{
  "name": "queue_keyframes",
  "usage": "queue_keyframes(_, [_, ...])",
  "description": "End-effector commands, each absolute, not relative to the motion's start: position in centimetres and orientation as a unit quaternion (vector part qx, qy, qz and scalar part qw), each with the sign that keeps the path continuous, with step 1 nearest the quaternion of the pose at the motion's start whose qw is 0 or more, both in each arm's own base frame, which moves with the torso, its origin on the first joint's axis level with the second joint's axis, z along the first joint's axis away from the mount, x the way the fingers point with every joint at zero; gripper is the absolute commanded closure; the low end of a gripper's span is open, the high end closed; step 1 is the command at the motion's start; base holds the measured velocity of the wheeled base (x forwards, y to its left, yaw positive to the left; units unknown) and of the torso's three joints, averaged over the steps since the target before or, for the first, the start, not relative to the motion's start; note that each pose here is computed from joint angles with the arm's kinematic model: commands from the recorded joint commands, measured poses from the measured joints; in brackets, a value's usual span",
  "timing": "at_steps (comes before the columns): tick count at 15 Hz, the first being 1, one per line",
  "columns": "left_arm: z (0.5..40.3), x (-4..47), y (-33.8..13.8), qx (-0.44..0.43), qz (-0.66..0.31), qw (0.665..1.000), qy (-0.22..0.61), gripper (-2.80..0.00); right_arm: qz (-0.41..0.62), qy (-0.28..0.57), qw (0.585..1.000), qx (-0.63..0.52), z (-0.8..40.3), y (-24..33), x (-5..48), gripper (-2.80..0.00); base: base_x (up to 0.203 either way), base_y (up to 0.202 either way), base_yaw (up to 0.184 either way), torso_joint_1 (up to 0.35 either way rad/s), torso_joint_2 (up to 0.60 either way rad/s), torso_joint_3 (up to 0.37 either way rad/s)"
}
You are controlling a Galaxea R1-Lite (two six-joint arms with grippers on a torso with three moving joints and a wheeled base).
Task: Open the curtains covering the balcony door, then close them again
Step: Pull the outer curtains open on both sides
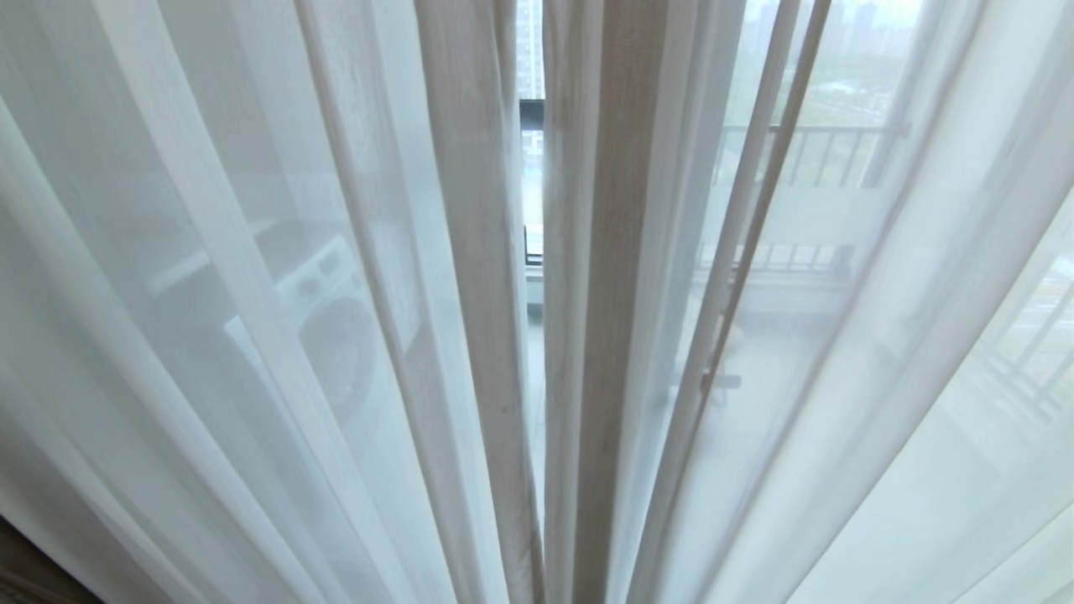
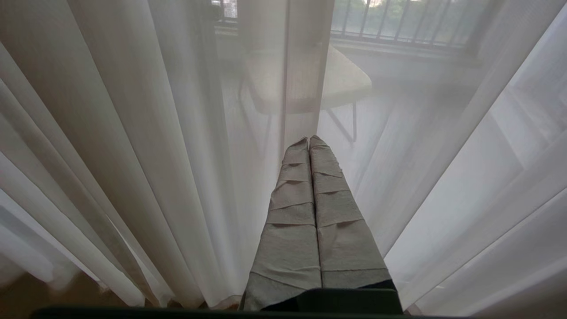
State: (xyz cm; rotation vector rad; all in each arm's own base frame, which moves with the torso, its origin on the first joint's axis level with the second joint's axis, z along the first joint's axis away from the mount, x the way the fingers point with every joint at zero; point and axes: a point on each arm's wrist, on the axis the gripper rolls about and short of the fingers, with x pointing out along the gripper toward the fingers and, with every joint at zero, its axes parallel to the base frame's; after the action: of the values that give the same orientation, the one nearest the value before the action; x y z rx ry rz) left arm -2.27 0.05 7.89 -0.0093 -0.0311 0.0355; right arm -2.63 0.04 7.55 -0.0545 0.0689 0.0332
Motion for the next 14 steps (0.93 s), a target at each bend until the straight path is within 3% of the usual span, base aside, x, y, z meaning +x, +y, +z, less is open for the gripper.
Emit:
queue_keyframes(1, [7.9, -2.28, 0.06, -0.005, 0.018, 1.0, -0.016, 0.0, 0.017, 0.035, 0.999, -0.027, 7.54, 0.04, -2.63, 0.0, 0.0, 0.0, 0.0, 0.0, 0.0, 0.0])
queue_keyframes(14, [7.9, -2.28, 0.06, -0.005, 0.018, 1.0, -0.016, 0.0, 0.017, 0.035, 0.999, -0.027, 7.54, 0.04, -2.63, 0.0, 0.0, 0.0, 0.0, 0.0, 0.0, 0.0])
